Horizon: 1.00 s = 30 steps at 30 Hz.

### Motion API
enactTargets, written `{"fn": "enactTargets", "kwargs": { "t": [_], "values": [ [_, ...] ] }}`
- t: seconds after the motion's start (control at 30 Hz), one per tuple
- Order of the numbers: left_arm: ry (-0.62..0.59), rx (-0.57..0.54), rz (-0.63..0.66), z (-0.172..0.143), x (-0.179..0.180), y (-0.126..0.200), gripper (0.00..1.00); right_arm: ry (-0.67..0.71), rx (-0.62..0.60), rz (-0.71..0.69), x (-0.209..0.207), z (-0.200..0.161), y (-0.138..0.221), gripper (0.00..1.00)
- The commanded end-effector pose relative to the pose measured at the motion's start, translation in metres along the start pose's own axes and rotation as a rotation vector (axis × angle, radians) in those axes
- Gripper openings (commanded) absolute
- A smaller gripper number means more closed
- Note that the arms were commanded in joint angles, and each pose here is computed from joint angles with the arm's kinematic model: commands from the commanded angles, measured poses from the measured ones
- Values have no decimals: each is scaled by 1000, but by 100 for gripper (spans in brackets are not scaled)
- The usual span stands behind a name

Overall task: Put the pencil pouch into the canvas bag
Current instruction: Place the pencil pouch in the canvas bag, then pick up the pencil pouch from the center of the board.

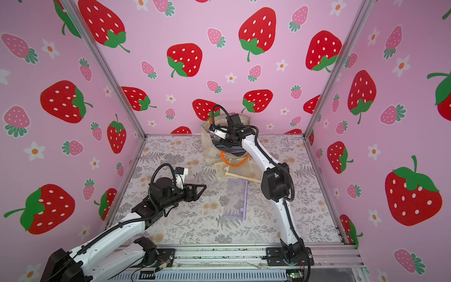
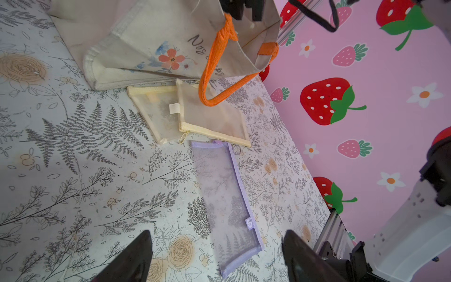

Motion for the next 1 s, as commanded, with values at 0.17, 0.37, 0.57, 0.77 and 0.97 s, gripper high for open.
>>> {"fn": "enactTargets", "kwargs": {
  "t": [0.17, 0.37, 0.57, 0.77, 0.97],
  "values": [
    [33, 61, 130, 5, -1, 6, 85, -215, -131, -176, -1, 30, 112, 70],
    [77, 126, 128, 1, 2, -6, 84, -548, -149, -160, 61, -7, 163, 71],
    [102, 195, 112, -1, 7, -33, 79, -841, -47, -42, 166, -84, 161, 72],
    [95, 305, 124, -8, 8, -80, 75, -972, 72, 76, 222, -129, 132, 71],
    [107, 360, 136, -23, 13, -115, 74, -1111, 86, 87, 230, -163, 120, 72]
  ]
}}
Point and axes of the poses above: each gripper's point midway between its finger pads, its own y axis back along the fingers, its own x axis along the line the jaws close on, z = x × y, the point moved 10 cm from there along y, back along the fingers, and after that the axes turned 10 degrees about y, right-handed, at the moved point
